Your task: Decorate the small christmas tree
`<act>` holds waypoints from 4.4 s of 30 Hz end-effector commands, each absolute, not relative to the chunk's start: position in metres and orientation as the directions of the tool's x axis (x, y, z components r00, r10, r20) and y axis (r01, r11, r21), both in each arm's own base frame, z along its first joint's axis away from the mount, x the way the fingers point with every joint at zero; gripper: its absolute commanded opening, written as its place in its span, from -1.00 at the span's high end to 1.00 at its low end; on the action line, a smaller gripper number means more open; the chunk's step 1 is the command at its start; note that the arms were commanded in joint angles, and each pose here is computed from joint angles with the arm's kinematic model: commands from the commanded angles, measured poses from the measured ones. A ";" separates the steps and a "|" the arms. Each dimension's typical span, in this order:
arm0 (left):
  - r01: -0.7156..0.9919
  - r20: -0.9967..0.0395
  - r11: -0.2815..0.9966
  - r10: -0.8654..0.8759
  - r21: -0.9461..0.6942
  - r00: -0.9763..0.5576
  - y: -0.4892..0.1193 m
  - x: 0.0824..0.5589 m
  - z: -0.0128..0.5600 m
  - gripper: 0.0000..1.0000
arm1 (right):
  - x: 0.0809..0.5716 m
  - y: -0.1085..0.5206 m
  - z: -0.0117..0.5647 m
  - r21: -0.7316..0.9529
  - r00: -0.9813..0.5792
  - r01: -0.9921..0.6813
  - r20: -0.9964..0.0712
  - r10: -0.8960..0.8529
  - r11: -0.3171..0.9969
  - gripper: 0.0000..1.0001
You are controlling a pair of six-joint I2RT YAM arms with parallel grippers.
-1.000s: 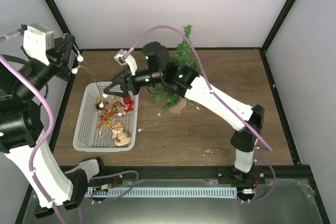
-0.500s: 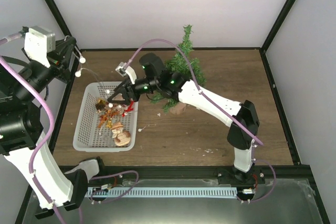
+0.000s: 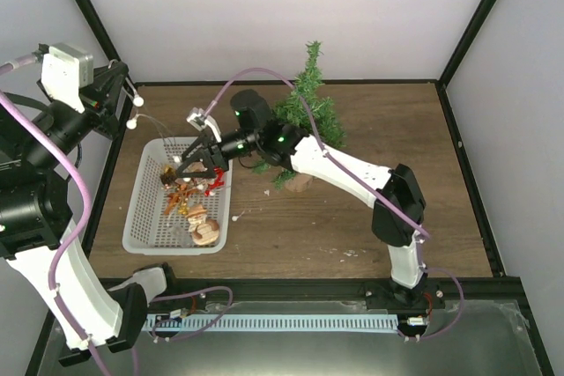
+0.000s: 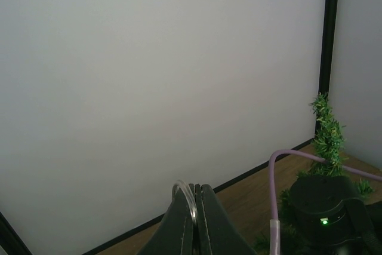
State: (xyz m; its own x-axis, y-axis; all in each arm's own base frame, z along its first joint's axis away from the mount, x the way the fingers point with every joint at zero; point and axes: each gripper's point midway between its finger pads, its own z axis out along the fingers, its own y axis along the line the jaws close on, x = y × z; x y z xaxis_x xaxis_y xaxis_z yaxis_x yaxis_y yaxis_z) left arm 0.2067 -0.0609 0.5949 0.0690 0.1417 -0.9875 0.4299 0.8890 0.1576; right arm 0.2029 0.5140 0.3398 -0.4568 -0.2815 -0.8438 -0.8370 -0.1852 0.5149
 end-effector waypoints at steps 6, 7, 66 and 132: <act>0.437 -0.986 0.883 0.151 0.167 0.072 -0.063 0.206 0.596 1.00 | 0.194 0.518 0.370 0.499 -0.434 -0.806 -0.864 -0.256 -0.318 -0.35; 0.437 -0.986 0.884 0.152 0.167 0.069 -0.062 0.206 0.596 1.00 | 0.191 0.517 0.372 0.498 -0.432 -0.804 -0.865 -0.256 -0.326 -0.35; 0.456 -0.981 0.889 0.123 0.041 -0.150 -0.040 0.287 0.527 1.00 | 0.058 0.425 0.616 0.303 -0.367 -0.792 -0.930 0.016 -0.530 0.98; 0.858 -0.731 0.146 0.466 -0.493 -0.499 -0.187 0.165 0.249 -0.48 | 0.100 0.336 0.708 0.330 -0.436 -0.879 -0.850 0.297 -0.345 0.99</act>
State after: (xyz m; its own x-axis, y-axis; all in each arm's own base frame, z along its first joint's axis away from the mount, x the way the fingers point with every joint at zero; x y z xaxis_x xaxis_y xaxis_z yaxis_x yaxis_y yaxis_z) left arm 0.1759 -0.1848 0.2616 -0.6180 0.3825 -0.6869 0.7745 0.1459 -0.6156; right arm 0.1133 0.3591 0.6850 -0.4658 0.2398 -0.8518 -0.8651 -0.3256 0.3814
